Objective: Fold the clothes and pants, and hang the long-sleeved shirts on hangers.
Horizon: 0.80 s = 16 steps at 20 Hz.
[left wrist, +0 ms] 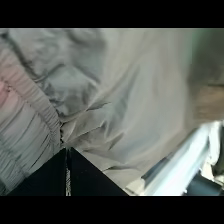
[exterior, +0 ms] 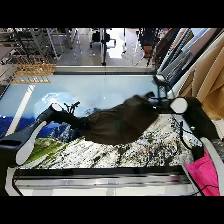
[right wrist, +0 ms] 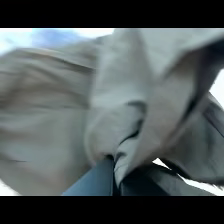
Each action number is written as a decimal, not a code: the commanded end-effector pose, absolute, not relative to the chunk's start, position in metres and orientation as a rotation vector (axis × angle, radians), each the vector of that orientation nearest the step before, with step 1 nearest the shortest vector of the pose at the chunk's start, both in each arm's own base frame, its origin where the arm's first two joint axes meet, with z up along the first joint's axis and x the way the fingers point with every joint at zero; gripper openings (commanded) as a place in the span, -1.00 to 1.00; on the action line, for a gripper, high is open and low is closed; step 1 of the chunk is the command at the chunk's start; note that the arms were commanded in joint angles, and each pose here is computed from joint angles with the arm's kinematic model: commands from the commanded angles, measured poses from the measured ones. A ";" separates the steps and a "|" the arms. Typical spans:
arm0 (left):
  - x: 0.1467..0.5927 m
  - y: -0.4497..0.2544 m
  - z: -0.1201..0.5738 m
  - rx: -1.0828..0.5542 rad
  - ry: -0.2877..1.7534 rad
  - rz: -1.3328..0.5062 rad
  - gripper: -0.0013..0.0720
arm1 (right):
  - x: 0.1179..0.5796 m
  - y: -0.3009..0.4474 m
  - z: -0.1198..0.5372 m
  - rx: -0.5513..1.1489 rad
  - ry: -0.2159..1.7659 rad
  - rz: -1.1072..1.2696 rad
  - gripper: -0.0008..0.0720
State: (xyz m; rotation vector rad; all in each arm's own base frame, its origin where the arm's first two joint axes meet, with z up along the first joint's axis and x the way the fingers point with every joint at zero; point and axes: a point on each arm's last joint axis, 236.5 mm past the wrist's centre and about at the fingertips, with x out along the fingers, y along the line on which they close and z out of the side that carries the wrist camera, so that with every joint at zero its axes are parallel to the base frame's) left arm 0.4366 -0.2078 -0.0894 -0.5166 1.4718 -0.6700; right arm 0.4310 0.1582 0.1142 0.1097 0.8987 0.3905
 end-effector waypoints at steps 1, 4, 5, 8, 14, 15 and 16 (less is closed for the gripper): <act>0.452 -0.198 -0.056 -0.567 1.391 -0.663 -0.94 | 0.427 0.262 0.142 0.086 0.820 0.576 -0.96; 0.473 -0.162 0.043 -0.624 1.152 -0.682 -0.94 | 0.406 0.348 0.072 0.052 0.930 0.709 -0.96; 0.475 -0.142 0.072 -0.617 1.081 -0.658 -0.94 | 0.395 0.368 0.043 0.021 0.977 0.737 -0.96; 0.470 -0.094 0.123 -0.582 0.959 -0.585 -0.94 | 0.369 0.402 -0.028 -0.025 1.105 0.773 -0.89; 0.455 -0.095 0.127 -0.557 0.995 -0.613 -0.94 | 0.418 0.304 0.090 0.006 0.959 0.650 0.22; 0.454 -0.107 0.121 -0.549 1.014 -0.636 -0.94 | 0.428 0.268 0.111 0.033 0.934 0.593 0.34; 0.452 -0.121 0.114 -0.542 1.039 -0.661 -0.94 | 0.432 0.232 0.121 0.077 0.952 0.535 0.46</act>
